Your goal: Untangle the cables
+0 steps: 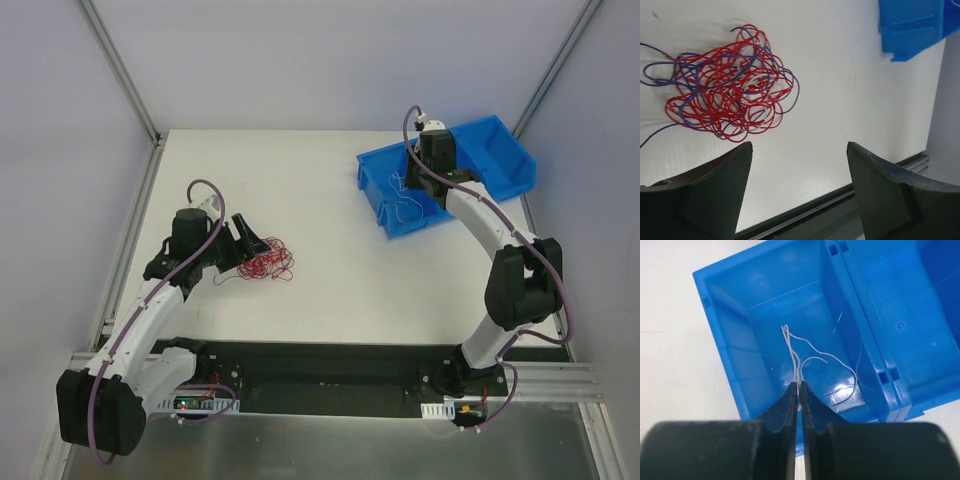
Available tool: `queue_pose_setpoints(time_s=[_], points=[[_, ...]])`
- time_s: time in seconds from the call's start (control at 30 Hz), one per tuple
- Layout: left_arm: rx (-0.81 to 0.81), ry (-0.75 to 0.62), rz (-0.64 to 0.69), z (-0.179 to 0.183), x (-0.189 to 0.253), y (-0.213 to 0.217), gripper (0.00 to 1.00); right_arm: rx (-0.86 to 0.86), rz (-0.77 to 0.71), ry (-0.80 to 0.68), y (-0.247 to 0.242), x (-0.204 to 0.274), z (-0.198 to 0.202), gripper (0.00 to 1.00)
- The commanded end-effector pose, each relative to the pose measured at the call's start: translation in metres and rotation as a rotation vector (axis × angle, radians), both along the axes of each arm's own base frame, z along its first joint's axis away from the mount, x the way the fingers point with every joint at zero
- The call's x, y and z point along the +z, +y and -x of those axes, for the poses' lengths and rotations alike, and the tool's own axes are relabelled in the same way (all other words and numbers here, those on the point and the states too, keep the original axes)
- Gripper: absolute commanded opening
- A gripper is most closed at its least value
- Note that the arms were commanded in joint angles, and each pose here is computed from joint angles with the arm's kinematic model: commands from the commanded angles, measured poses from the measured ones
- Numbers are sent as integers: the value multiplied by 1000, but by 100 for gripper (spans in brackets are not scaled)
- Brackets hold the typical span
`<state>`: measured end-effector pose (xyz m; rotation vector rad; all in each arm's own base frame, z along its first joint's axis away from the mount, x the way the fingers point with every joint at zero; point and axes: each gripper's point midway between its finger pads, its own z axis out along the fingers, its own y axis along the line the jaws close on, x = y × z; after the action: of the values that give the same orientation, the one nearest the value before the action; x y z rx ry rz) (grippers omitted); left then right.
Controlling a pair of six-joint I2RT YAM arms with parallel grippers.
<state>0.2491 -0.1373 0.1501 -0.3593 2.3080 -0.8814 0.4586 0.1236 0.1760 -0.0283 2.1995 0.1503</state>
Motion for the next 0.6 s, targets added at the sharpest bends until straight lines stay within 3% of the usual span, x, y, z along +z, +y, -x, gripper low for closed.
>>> queue_pose_setpoints(time_s=[0.0, 0.1, 0.17, 0.33, 0.43, 0.57], points=[[103, 20, -85, -6, -10, 21, 75, 15, 14, -3, 0, 25, -6, 18], [151, 26, -126, -11, -15, 30, 76, 36, 27, 41, 0, 25, 2, 44], [163, 33, -149, -14, -18, 34, 75, 38, 18, 57, 0, 27, 10, 52], [173, 77, -177, -24, -25, 36, 61, 102, -95, 65, 33, 32, 51, 55], [144, 108, -183, -31, -30, 32, 53, 277, -242, 70, 91, 27, 92, 55], [123, 143, -200, -41, -38, 30, 43, 501, -300, 80, 151, 6, 152, 55]])
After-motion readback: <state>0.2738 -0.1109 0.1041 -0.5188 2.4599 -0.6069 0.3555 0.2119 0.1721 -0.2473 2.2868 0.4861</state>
